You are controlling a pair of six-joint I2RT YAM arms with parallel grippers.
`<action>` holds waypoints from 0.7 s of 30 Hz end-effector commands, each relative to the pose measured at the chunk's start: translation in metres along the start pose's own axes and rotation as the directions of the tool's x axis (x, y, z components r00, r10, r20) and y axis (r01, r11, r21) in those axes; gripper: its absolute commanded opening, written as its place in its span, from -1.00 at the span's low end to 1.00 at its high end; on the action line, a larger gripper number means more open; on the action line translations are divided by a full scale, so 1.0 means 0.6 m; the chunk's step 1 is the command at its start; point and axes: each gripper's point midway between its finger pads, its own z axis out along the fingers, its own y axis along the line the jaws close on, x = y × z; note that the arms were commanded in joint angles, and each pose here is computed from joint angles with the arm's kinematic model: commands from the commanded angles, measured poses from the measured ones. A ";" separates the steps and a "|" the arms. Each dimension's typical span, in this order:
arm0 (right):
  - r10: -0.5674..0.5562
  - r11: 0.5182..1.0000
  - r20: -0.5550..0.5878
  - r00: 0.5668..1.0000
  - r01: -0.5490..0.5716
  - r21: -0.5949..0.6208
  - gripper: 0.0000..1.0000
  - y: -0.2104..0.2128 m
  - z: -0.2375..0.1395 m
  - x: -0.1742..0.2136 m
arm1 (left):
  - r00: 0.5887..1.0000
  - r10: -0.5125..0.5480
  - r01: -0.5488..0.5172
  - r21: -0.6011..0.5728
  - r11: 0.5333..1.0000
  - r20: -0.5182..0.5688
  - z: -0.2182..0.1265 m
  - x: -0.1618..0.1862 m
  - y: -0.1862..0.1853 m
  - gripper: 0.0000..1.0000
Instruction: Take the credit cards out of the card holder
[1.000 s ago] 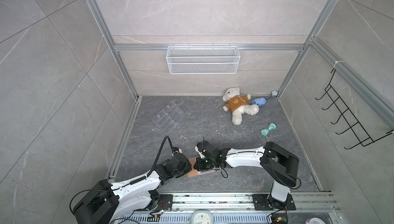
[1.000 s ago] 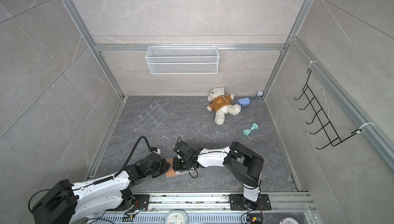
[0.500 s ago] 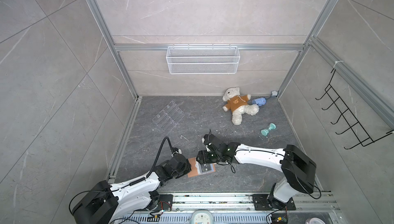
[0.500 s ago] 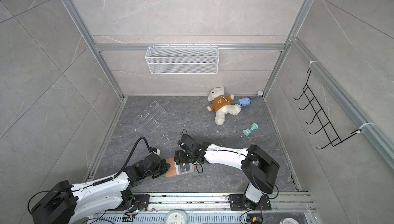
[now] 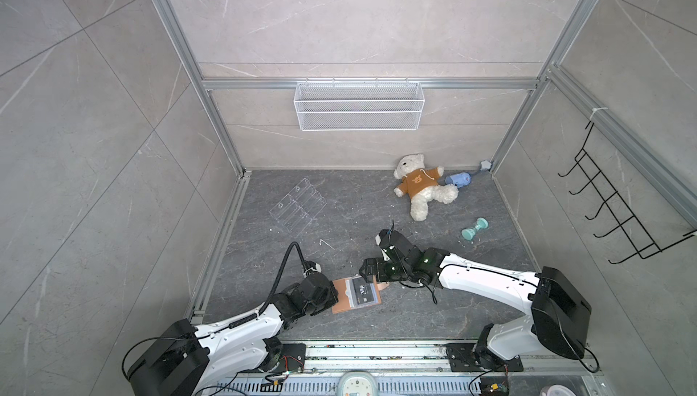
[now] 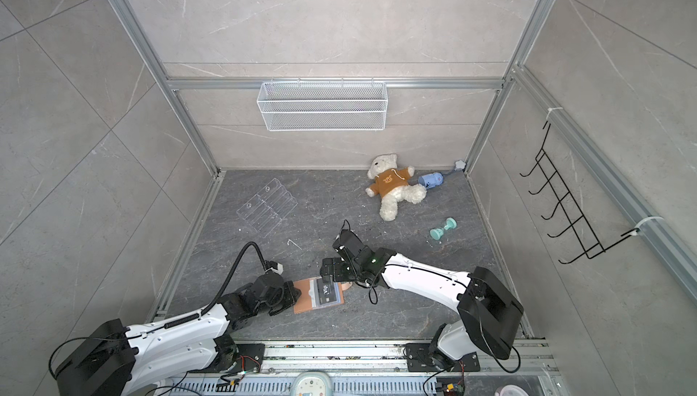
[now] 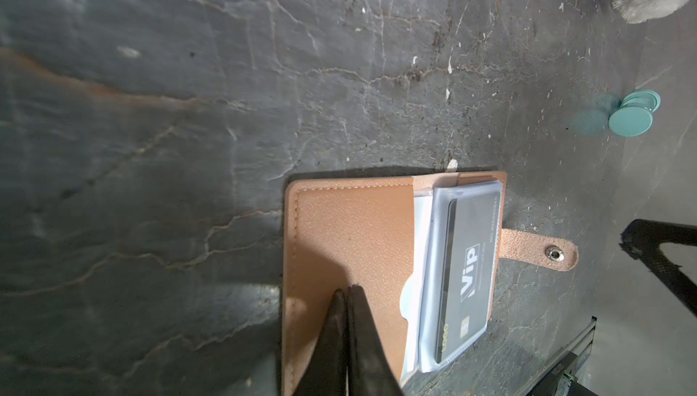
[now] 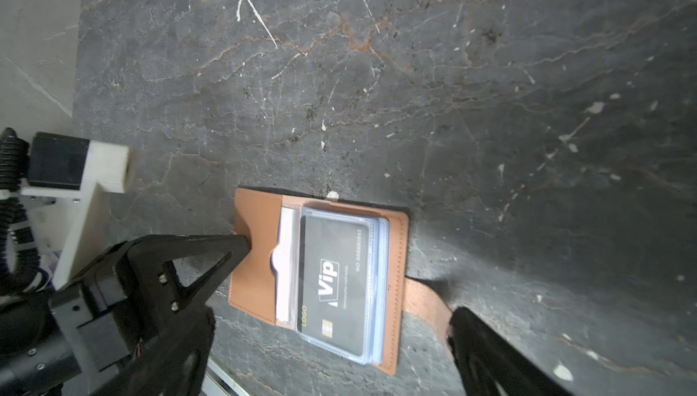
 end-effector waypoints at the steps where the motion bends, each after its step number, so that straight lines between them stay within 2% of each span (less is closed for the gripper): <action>1: 0.005 1.000 -0.036 0.999 -0.005 -0.010 0.99 -0.003 0.012 0.015 | 1.000 0.021 -0.021 -0.033 0.999 -0.009 0.001 0.005 0.015 -0.88; 12: 0.037 0.994 -0.087 0.996 -0.046 -0.103 0.92 0.019 0.043 0.033 | 1.000 0.024 -0.025 -0.030 0.999 -0.011 0.001 0.006 0.015 -0.90; 21: 0.033 0.994 -0.136 0.990 -0.046 -0.094 0.87 0.024 0.074 0.055 | 1.000 0.024 -0.024 -0.034 0.999 -0.011 0.001 0.007 0.019 -0.93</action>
